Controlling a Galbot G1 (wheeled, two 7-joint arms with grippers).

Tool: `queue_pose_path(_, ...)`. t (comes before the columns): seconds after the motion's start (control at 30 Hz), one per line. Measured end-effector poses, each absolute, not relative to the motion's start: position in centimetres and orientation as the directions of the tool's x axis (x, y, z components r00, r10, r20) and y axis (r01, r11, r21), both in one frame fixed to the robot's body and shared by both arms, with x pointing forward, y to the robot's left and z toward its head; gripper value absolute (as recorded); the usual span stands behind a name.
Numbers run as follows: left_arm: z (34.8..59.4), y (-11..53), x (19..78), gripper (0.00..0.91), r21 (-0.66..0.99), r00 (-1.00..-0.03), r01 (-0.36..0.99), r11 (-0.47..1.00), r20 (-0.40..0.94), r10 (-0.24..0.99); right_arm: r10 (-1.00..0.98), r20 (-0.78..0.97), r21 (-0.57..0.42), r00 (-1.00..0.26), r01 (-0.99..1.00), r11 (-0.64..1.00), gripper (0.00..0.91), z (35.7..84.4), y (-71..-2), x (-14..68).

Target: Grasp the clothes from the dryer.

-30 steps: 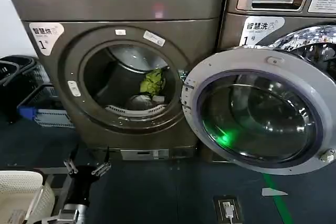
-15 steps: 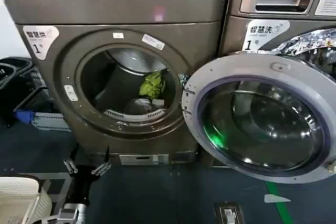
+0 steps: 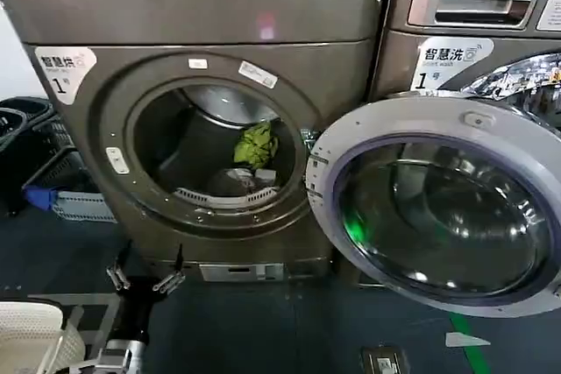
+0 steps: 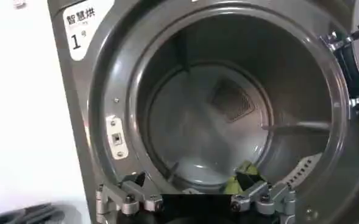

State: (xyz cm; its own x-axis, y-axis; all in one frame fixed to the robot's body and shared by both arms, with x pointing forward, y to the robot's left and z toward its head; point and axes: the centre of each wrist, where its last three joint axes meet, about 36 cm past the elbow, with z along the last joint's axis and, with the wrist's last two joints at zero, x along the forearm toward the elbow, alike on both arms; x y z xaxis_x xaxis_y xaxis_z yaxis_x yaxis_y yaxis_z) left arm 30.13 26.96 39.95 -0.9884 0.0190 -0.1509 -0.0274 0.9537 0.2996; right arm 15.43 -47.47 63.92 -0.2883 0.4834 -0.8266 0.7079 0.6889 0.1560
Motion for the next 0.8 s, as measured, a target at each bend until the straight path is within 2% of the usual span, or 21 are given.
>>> queue_pose_path(0.8, 40.29, 26.83, 30.22, 0.907, 0.295, -0.983, -0.018, 0.955, -0.179, 0.037, 0.482, -0.827, 0.158, -0.289, 0.705, 0.692, 0.907, 63.96, -47.44, 15.56)
